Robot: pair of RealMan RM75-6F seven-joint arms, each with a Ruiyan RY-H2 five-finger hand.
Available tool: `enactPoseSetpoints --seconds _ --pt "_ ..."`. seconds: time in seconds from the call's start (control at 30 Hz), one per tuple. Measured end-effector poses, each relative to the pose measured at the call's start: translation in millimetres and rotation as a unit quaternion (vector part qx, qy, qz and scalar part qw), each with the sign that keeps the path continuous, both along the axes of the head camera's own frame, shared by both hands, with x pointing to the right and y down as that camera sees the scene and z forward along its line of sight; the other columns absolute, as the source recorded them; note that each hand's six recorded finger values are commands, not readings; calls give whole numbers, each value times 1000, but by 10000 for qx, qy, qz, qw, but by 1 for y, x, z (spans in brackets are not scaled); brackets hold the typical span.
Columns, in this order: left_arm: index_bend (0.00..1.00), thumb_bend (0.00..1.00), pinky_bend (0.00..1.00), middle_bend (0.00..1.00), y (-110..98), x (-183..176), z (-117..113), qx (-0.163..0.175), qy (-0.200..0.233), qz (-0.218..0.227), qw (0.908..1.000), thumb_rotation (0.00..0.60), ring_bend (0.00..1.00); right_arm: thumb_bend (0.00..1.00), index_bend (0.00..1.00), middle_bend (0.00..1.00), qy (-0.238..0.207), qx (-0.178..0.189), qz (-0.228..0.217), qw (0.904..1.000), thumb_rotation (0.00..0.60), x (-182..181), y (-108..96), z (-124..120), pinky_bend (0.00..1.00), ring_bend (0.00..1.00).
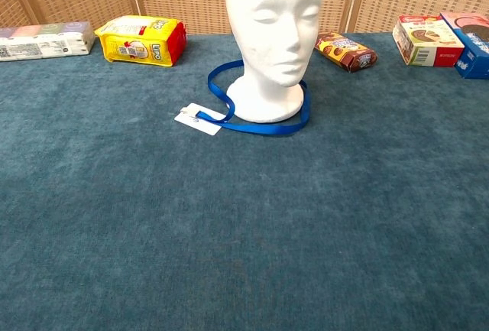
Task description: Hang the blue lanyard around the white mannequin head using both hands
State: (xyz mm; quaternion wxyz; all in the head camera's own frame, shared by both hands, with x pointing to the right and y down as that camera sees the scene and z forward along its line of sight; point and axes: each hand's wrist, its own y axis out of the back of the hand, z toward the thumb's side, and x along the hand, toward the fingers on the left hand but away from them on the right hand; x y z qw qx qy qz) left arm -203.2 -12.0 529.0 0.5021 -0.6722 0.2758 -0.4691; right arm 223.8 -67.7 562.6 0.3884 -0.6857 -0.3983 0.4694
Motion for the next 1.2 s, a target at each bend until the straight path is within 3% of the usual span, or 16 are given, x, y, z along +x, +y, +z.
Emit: enactPoseSetpoints --seconds 0.17,0.33,0.53,0.87,1.2 --pt "561 197 975 960 11 -21 -3 -101 159 -233 9996 229 912 347 620 975 -126 124 219 9996 600 20 9 -9 1000 1000" --pt "549 194 755 788 22 -38 -5 -200 310 -407 9985 201 735 348 607 891 -234 156 360 9990 600 36 23 -15 975 964" --pt "539 193 519 679 40 -63 -5 -388 586 -765 9946 186 582 371 605 766 -399 190 542 9976 600 57 47 -18 833 803" --pt "531 192 443 635 107 -140 0 -533 794 -1530 9836 174 530 379 605 672 -449 184 714 9963 600 97 124 -18 757 684" --pt "531 191 409 616 182 -199 -8 -414 741 -2068 9747 169 506 379 605 637 -224 239 972 9947 600 126 181 -19 729 640"
